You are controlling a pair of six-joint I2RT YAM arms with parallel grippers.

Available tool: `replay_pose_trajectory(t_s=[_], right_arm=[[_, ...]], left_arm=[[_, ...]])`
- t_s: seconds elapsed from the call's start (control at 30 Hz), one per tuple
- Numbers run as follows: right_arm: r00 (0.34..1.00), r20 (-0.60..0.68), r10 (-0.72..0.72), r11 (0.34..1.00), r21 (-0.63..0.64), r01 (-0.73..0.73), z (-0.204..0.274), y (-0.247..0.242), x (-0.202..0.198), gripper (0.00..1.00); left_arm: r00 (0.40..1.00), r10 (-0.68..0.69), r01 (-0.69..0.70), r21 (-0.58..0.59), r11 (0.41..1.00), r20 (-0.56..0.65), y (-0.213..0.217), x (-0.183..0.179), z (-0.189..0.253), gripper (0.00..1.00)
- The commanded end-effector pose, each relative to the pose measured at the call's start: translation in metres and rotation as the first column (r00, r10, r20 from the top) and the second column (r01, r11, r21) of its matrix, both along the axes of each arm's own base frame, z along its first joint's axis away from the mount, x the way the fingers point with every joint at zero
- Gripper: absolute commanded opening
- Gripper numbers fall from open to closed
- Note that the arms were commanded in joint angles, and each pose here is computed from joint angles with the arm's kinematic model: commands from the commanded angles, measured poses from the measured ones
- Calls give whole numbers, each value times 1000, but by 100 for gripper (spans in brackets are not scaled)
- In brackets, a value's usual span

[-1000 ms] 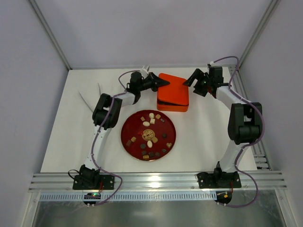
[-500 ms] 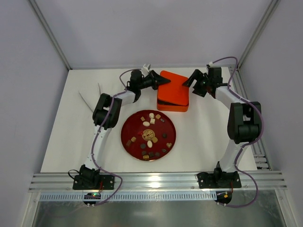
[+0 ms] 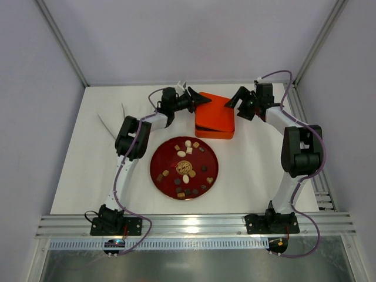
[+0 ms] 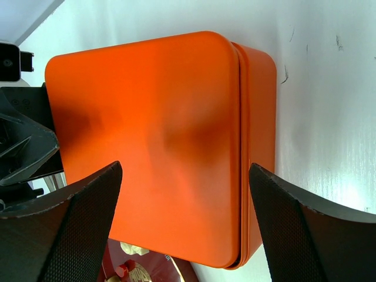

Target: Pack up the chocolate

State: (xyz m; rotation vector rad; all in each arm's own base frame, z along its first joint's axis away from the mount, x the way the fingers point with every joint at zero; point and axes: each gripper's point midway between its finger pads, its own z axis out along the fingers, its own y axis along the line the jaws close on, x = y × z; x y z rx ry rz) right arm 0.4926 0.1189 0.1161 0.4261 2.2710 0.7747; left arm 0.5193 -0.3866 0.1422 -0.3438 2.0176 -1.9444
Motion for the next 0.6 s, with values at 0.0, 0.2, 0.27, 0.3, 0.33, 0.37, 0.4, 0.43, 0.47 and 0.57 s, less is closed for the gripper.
replay_pose_trajectory(t_s=[0.0, 0.2, 0.27, 0.3, 0.33, 0.37, 0.4, 0.43, 0.47, 0.57], right_arm=[[998, 66, 12, 1000, -4, -12, 17, 3, 13, 88], [998, 60, 13, 1000, -6, -13, 14, 4, 13, 88], [998, 57, 11, 1000, -5, -10, 12, 3, 13, 88], [998, 56, 12, 1000, -6, -11, 12, 3, 12, 88], [998, 55, 14, 1000, -8, -14, 11, 4, 12, 88], [998, 54, 12, 1000, -7, -11, 11, 3, 13, 88], [998, 56, 12, 1000, -6, -11, 11, 3, 13, 88], [998, 54, 12, 1000, -7, -11, 10, 3, 13, 88], [999, 53, 12, 1000, -7, -11, 9, 3, 13, 88], [999, 47, 11, 1000, -8, -10, 6, 3, 12, 88]], left_arm=[[998, -12, 12, 2, 1000, 60, 7, 1, 21, 44], [998, -11, 10, 32, 999, 56, 15, 0, 22, 48], [998, -13, 10, 42, 999, 58, 17, 0, 23, 48], [997, -15, 12, 49, 999, 71, 18, -1, 26, 49], [998, -17, 13, 61, 998, 59, 19, -1, 23, 50], [998, -16, 12, 69, 998, 57, 21, -1, 23, 50], [998, -23, 18, 84, 996, 60, 20, -2, 22, 51], [998, -25, 19, 93, 995, 56, 21, -2, 20, 51], [998, -26, 20, 101, 995, 59, 21, -2, 20, 52], [998, -28, 20, 123, 992, 57, 24, -3, 20, 53]])
